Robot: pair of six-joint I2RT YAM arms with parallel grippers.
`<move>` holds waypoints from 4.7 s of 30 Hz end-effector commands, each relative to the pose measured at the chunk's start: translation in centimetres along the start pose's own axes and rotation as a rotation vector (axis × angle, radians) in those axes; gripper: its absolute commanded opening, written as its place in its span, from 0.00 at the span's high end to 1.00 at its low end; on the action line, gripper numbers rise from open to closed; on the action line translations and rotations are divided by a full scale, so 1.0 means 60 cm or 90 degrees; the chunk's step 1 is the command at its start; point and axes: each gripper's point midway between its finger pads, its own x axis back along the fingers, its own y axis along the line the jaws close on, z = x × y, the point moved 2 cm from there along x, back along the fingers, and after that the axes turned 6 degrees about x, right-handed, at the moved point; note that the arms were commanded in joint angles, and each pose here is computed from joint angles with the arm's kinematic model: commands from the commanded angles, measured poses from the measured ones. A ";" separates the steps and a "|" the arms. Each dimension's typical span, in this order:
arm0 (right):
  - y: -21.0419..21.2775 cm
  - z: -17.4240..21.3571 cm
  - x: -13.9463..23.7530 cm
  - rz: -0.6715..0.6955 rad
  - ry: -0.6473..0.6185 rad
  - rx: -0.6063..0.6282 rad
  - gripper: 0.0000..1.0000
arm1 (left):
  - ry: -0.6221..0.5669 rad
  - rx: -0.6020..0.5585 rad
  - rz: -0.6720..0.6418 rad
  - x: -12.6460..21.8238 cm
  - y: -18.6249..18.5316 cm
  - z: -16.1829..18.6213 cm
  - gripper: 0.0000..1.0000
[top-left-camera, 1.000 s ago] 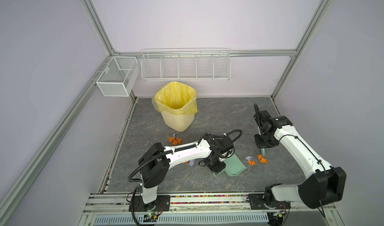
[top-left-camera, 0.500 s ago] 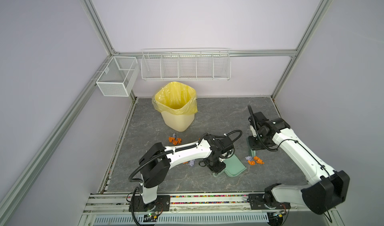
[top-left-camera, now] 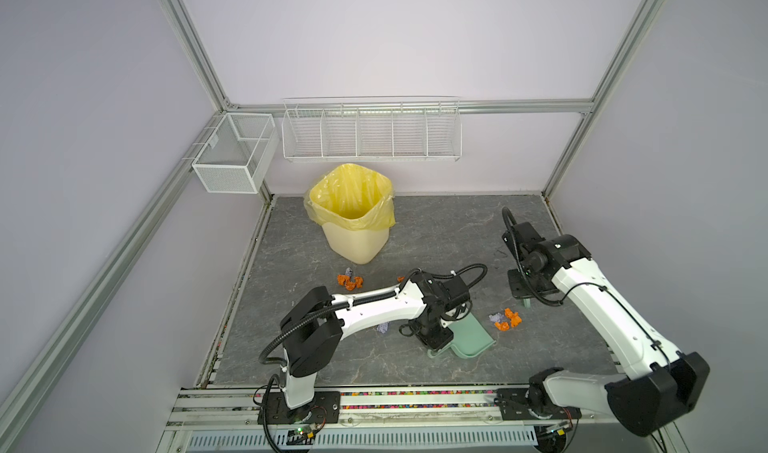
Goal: Sweep away the paper scraps from the table
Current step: 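Sweep the scrap cluster with the right gripper's brush into the held dustpan, then lift the dustpan toward the bin with the left gripper while the right draws back, then raise the green dustpan over the yellow bin with the left gripper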
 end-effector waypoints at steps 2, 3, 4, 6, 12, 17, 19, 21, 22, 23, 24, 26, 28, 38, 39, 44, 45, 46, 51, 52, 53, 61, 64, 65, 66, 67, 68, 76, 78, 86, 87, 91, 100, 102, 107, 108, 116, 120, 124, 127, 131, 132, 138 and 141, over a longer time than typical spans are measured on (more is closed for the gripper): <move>-0.027 0.003 0.010 0.048 0.002 -0.023 0.93 | -0.003 -0.009 0.000 0.003 -0.007 -0.008 1.00; -0.032 0.004 0.009 0.058 0.005 -0.025 0.93 | -0.003 -0.008 0.000 0.002 -0.008 -0.009 1.00; -0.034 0.004 0.008 0.064 0.007 -0.024 0.93 | -0.004 -0.009 0.001 0.002 -0.008 -0.010 1.00; -0.038 0.007 0.006 0.075 0.017 -0.018 0.93 | -0.005 -0.009 0.002 0.003 -0.010 -0.011 1.00; -0.025 0.014 -0.005 0.052 0.038 -0.007 0.93 | -0.009 -0.006 0.004 0.002 -0.011 -0.017 1.00; -0.003 0.021 -0.026 0.034 0.072 0.002 0.93 | -0.005 -0.005 0.014 -0.003 -0.016 -0.021 1.00; 0.006 0.020 -0.025 0.014 0.067 0.000 0.93 | -0.002 -0.006 0.013 -0.006 -0.016 -0.022 1.00; 0.012 0.023 -0.026 0.000 0.069 -0.001 0.93 | 0.003 -0.008 0.013 -0.012 -0.015 -0.024 1.00; 0.015 0.025 -0.028 -0.004 0.073 0.001 0.93 | 0.007 -0.008 0.011 -0.014 -0.015 -0.025 1.00; 0.018 0.029 -0.030 -0.009 0.078 0.003 0.93 | 0.009 -0.010 0.012 -0.015 -0.015 -0.026 1.00; 0.022 0.031 -0.031 -0.016 0.081 0.002 0.93 | 0.010 -0.011 0.013 -0.016 -0.016 -0.027 1.00; 0.031 0.035 -0.033 -0.033 0.082 0.002 0.93 | 0.010 -0.014 0.017 -0.015 -0.019 -0.029 1.00; 0.037 0.042 -0.037 -0.043 0.086 0.005 0.93 | 0.014 -0.015 0.021 -0.015 -0.021 -0.030 1.00; 0.084 0.052 -0.034 -0.115 0.084 0.043 0.93 | 0.023 -0.016 0.024 -0.018 -0.025 -0.037 1.00; 0.094 0.050 -0.028 -0.138 0.077 0.050 0.93 | 0.023 -0.016 0.024 -0.019 -0.024 -0.039 1.00; 0.142 0.044 0.006 -0.258 0.036 0.061 0.93 | 0.026 -0.014 0.024 -0.022 -0.024 -0.042 1.00; 0.147 0.043 0.013 -0.277 0.028 0.060 0.93 | 0.027 -0.013 0.024 -0.024 -0.023 -0.042 1.00; 0.150 0.043 0.020 -0.292 0.019 0.058 0.93 | 0.027 -0.012 0.024 -0.025 -0.023 -0.043 1.00; 0.142 0.054 0.027 -0.290 0.011 0.061 0.93 | 0.027 -0.002 0.020 -0.040 -0.017 -0.046 1.00; 0.139 0.057 0.027 -0.285 0.015 0.063 0.93 | 0.028 0.000 0.019 -0.042 -0.015 -0.046 1.00; 0.136 0.059 0.028 -0.282 0.016 0.063 0.93 | 0.027 -0.001 0.019 -0.042 -0.015 -0.046 1.00; 0.099 0.064 0.046 -0.238 -0.021 0.047 0.93 | 0.023 0.010 -0.003 -0.049 -0.001 -0.050 1.00; 0.077 0.063 0.050 -0.216 -0.026 0.030 0.93 | 0.015 0.012 -0.010 -0.050 0.003 -0.053 1.00; 0.074 0.062 0.053 -0.220 -0.030 0.023 0.93 | 0.014 0.012 -0.009 -0.049 0.004 -0.053 1.00; 0.070 0.060 0.055 -0.222 -0.035 0.015 0.93 | 0.014 0.014 -0.010 -0.049 0.005 -0.053 1.00; 0.066 0.059 0.056 -0.220 -0.037 0.009 0.93 | 0.009 0.014 -0.011 -0.047 0.005 -0.054 1.00; 0.063 0.057 0.057 -0.217 -0.042 0.003 0.93 | 0.006 0.015 -0.011 -0.046 0.005 -0.056 1.00; 0.039 0.028 0.058 -0.188 -0.075 -0.032 0.93 | -0.043 0.033 -0.036 -0.023 0.025 -0.078 1.00; 0.028 0.019 0.060 -0.171 -0.085 -0.032 0.93 | -0.051 0.039 -0.036 -0.017 0.028 -0.082 1.00; -0.004 -0.046 0.055 -0.150 -0.118 -0.071 0.93 | -0.087 0.058 -0.068 0.043 0.056 -0.103 1.00; 0.000 -0.053 0.052 -0.159 -0.120 -0.074 0.93 | -0.092 0.061 -0.073 0.051 0.060 -0.104 1.00; 0.010 -0.074 0.048 -0.183 -0.126 -0.080 0.93 | -0.117 0.065 -0.111 0.092 0.071 -0.108 1.00; 0.010 -0.094 0.054 -0.198 -0.155 -0.088 0.93 | -0.172 0.088 -0.206 0.178 0.100 -0.139 1.00; 0.011 -0.095 0.051 -0.198 -0.154 -0.084 0.93 | -0.190 0.093 -0.220 0.189 0.105 -0.144 1.00; 0.015 -0.093 0.045 -0.209 -0.155 -0.080 0.93 | -0.218 0.135 -0.287 0.217 0.156 -0.156 1.00; 0.016 -0.092 0.046 -0.212 -0.156 -0.079 0.93 | -0.221 0.143 -0.281 0.223 0.159 -0.158 1.00; 0.023 -0.098 0.049 -0.232 -0.169 -0.082 0.93 | -0.241 0.145 -0.287 0.268 0.175 -0.175 1.00; 0.023 -0.103 0.043 -0.227 -0.164 -0.079 0.93 | -0.239 0.148 -0.309 0.282 0.184 -0.174 1.00; 0.033 -0.110 0.040 -0.247 -0.160 -0.081 0.93 | -0.247 0.155 -0.301 0.299 0.189 -0.169 1.00; 0.039 -0.113 0.036 -0.258 -0.161 -0.085 0.93 | -0.252 0.165 -0.299 0.313 0.200 -0.165 1.00; 0.047 -0.117 0.031 -0.273 -0.164 -0.088 0.93 | -0.268 0.180 -0.307 0.344 0.217 -0.159 1.00; 0.048 -0.117 0.030 -0.276 -0.163 -0.087 0.93 | -0.273 0.185 -0.319 0.354 0.222 -0.157 1.00; 0.053 -0.114 0.026 -0.283 -0.155 -0.085 0.93 | -0.313 0.199 -0.323 0.408 0.233 -0.154 1.00; 0.056 -0.110 0.031 -0.295 -0.156 -0.084 0.93 | -0.316 0.209 -0.293 0.421 0.240 -0.146 1.00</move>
